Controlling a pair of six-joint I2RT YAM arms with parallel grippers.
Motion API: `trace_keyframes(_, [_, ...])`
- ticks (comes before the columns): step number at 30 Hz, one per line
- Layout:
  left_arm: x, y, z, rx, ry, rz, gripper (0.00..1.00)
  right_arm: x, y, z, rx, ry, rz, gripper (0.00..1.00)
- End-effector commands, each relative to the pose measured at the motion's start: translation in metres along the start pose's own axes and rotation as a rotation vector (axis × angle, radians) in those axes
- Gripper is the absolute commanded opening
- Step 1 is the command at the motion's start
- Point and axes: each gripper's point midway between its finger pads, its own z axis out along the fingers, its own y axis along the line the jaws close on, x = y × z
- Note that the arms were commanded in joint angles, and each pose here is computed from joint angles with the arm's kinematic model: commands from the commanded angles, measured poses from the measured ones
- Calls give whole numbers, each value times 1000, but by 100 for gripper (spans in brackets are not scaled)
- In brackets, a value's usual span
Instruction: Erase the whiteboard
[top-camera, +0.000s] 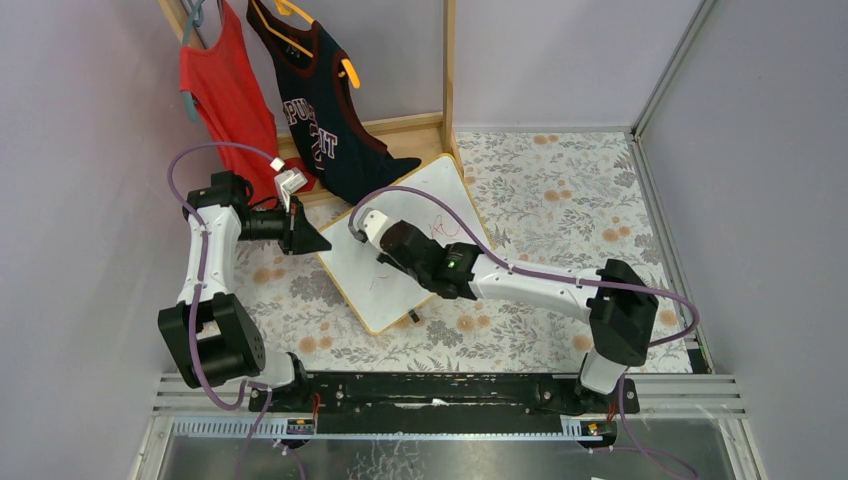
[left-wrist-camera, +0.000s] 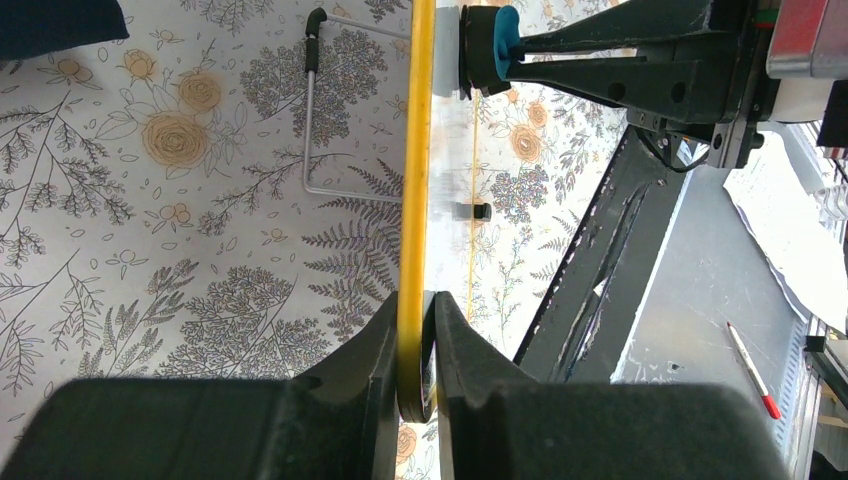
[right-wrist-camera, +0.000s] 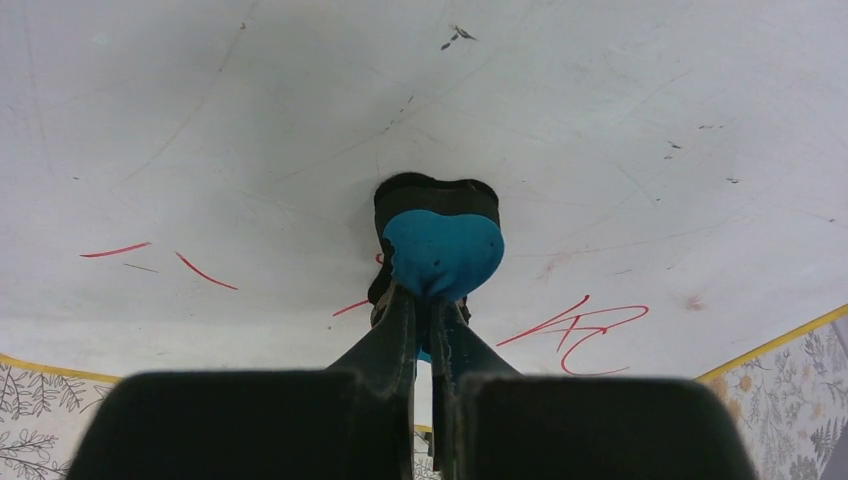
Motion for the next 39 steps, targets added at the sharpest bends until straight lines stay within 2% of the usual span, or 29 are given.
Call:
trace_keyframes(1, [25,15,-1,-61,113,63,0,-8,18,1,-50,-17,26,0])
trace_keyframes(14, [26,14,0,-57,112,59,0,-15,107,-14,-192,-26,-99,0])
trace_keyframes(18, [26,14,-1,-59,115,59,0,-12,119,-13,-195,-19,-124,0])
trace_keyframes(25, [29,13,0,-57,115,59,0,-5,92,-6,-124,-21,-115,0])
trace_keyframes(32, [29,13,0,-57,116,60,0,3,27,0,-31,2,-20,0])
trace_keyframes(39, [28,13,-1,-58,116,60,0,11,-37,-12,67,-15,65,0])
